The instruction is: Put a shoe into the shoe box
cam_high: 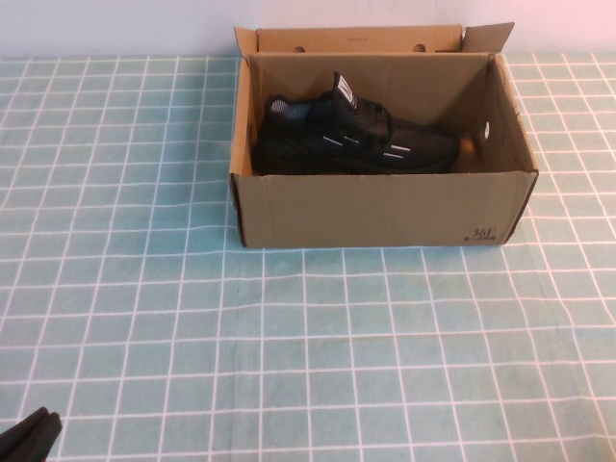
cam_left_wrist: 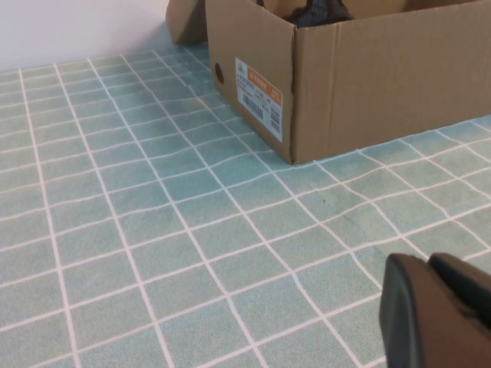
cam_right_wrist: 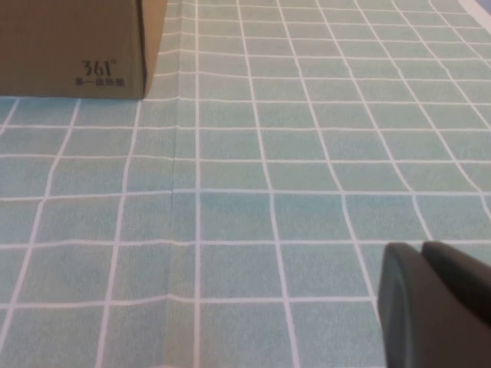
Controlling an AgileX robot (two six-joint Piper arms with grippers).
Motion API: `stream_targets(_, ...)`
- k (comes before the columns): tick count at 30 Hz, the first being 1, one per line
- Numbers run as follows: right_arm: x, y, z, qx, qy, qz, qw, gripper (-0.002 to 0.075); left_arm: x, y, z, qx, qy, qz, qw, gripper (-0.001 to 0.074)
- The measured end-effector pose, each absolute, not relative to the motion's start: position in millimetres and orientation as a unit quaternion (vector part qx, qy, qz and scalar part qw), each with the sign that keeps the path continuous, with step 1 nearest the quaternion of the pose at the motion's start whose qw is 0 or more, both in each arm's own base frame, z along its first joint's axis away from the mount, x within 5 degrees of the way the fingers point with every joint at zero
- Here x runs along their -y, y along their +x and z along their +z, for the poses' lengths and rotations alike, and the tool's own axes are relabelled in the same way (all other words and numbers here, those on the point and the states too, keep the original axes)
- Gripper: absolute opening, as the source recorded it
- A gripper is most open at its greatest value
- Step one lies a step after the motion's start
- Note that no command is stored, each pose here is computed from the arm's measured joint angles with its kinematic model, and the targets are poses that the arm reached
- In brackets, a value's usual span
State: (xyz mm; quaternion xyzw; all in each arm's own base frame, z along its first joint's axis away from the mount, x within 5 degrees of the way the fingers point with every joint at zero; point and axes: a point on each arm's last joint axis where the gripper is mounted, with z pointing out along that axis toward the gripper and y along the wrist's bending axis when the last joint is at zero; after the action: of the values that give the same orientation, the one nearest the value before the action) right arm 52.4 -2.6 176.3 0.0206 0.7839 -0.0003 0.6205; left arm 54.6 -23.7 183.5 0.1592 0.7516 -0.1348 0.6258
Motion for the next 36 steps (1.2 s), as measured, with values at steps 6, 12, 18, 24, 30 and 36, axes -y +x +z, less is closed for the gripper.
stream_targets(6, 2.6, 52.4, 176.3, -0.784, 0.021, 0.000, 0.620, -0.0009, 23.7, 54.6, 183.5, -0.752, 0.159, -0.135, 0.626, -0.0004)
stream_targets(12, 2.6, 52.4, 176.3, -0.784, 0.021, 0.000, 0.620, -0.0009, 23.7, 54.6, 183.5, -0.752, 0.159, -0.135, 0.626, -0.0004)
stream_targets(18, 2.6, 52.4, 176.3, -0.784, 0.021, 0.000, 0.620, -0.0009, 23.9, 54.7, 184.5, -0.748, 0.160, -0.135, 0.630, -0.0004)
stream_targets(24, 2.7, 52.4, 176.3, -0.784, 0.020, -0.001, 0.621, -0.0009, 19.2, 57.8, 196.0, -0.716, 0.093, -0.130, 0.679, -0.0003)
stream_targets(30, 2.7, 52.4, 176.3, -0.784, 0.020, -0.001, 0.620, -0.0009, 9.6, 56.6, 195.7, -0.716, 0.050, -0.065, 0.693, -0.0004)
stream_targets(36, 2.7, 52.4, 176.3, -0.784, 0.020, -0.001, 0.621, -0.0009, 9.1, 55.3, 186.0, -0.751, 0.063, -0.043, 0.656, -0.0004)
